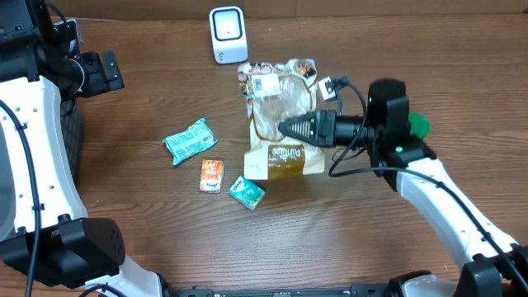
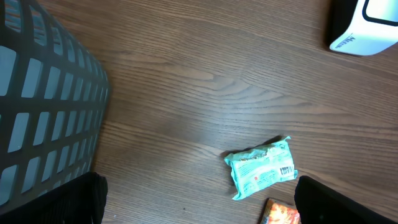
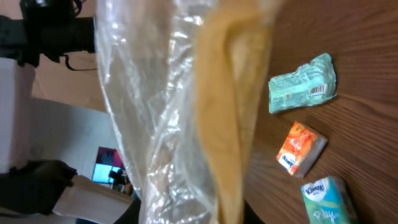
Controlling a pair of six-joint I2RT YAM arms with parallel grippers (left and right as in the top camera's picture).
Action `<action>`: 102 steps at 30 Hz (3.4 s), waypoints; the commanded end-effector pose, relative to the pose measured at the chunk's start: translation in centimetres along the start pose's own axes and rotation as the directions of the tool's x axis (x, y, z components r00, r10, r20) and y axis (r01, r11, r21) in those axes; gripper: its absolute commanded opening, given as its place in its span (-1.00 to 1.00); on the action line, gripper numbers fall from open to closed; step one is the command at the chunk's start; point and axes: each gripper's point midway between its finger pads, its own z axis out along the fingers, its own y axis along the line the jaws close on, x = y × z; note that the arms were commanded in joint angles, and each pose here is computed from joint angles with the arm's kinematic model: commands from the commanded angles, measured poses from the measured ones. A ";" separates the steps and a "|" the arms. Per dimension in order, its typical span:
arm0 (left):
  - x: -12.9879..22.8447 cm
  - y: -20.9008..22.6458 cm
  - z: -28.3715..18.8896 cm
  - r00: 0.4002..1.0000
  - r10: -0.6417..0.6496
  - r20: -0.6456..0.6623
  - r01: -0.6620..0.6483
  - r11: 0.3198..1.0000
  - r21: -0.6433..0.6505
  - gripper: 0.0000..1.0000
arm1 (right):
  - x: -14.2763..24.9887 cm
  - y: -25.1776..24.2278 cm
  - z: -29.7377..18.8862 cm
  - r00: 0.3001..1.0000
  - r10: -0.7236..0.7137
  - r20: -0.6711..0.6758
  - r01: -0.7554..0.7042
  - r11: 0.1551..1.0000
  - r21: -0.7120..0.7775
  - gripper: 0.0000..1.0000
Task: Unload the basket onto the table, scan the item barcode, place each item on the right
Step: 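Lift the mushroom bag with the right gripper and hold it under the scanner, then carry the mushroom bag right and lower it beside the jar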
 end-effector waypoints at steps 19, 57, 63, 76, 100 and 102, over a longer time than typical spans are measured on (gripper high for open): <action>-0.1 0.4 0.5 1.000 0.018 -0.007 -0.018 1.000 -0.012 0.99 | -14.4 4.9 2.4 0.888 -0.458 -0.041 0.378 0.677 0.631 -0.92; -0.1 0.3 0.5 1.000 0.019 -0.008 -0.019 1.000 -0.011 0.99 | -23.5 -17.2 11.7 0.355 -0.553 -0.754 0.548 -0.531 0.647 -0.92; -0.1 0.4 0.5 1.000 0.019 -0.007 -0.019 1.000 -0.012 0.99 | -23.2 -17.4 11.8 0.355 -0.542 -0.761 0.557 -0.531 0.638 -0.92; -0.1 0.3 0.5 1.000 0.019 -0.008 -0.019 1.000 -0.011 0.99 | -23.1 -15.9 12.9 0.338 -0.577 -0.743 0.535 -0.532 0.656 -0.92; -0.1 0.3 0.5 1.000 0.019 -0.008 -0.019 1.000 -0.011 0.99 | -19.7 1.8 5.8 0.644 -0.723 -0.249 0.502 0.153 0.851 -0.92; -0.1 0.4 0.5 1.000 0.019 -0.007 -0.019 1.000 -0.012 0.99 | -18.3 2.3 4.3 0.719 -0.665 -0.201 0.477 0.262 0.839 -0.92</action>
